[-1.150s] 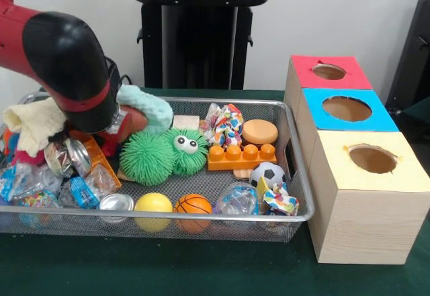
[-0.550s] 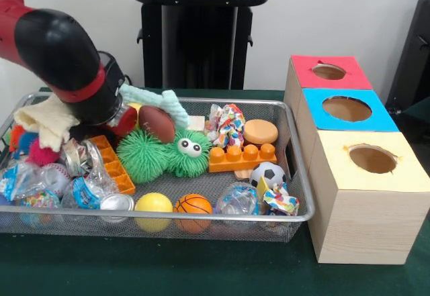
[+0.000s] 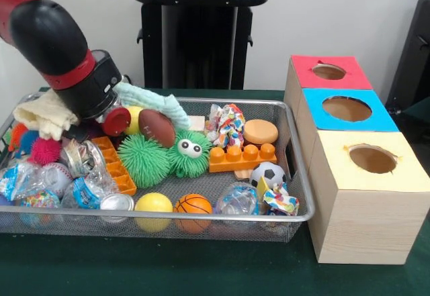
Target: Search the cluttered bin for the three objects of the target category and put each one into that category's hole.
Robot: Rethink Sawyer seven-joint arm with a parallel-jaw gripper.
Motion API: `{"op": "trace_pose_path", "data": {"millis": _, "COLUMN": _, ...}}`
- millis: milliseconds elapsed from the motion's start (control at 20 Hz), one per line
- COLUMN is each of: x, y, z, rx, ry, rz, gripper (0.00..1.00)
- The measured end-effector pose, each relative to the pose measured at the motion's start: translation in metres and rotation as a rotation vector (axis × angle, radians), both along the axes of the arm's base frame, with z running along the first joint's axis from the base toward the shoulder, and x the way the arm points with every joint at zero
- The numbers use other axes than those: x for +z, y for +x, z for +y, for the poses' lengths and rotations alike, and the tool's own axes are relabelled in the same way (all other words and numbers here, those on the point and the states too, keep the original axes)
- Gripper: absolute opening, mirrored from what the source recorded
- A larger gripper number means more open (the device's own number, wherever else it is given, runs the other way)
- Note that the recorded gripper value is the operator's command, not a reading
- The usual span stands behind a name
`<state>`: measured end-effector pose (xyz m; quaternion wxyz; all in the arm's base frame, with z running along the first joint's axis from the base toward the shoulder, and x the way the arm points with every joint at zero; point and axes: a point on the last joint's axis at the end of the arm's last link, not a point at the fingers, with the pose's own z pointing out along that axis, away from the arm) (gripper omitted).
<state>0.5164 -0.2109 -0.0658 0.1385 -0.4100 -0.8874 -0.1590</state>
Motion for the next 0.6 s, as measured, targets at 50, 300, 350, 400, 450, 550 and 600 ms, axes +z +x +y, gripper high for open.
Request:
{"op": "trace_pose_path", "data": {"millis": 50, "x": 0.000, "y": -0.001, "z": 0.001, "rx": -0.016, "ry": 0.005, "rz": -0.005, "gripper": 1.00}}
{"op": "trace_pose_path", "data": {"millis": 300, "x": 0.000, "y": -0.007, "z": 0.007, "rx": -0.086, "ry": 0.042, "rz": -0.016, "gripper": 1.00}}
{"op": "trace_pose_path", "data": {"millis": 350, "x": 0.000, "y": -0.008, "z": 0.008, "rx": -0.095, "ry": 0.049, "rz": -0.015, "gripper": 1.00}}
{"op": "trace_pose_path", "data": {"millis": 400, "x": 0.000, "y": -0.009, "z": 0.009, "rx": -0.103, "ry": 0.057, "rz": -0.015, "gripper": 1.00}}
{"op": "trace_pose_path", "data": {"millis": 450, "x": 0.001, "y": -0.009, "z": 0.011, "rx": -0.109, "ry": 0.064, "rz": -0.014, "gripper": 1.00}}
{"op": "trace_pose_path", "data": {"millis": 550, "x": 0.001, "y": -0.010, "z": 0.013, "rx": -0.120, "ry": 0.077, "rz": -0.012, "gripper": 1.00}}
{"op": "trace_pose_path", "data": {"millis": 600, "x": 0.002, "y": -0.011, "z": 0.015, "rx": -0.125, "ry": 0.084, "rz": -0.011, "gripper": 1.00}}
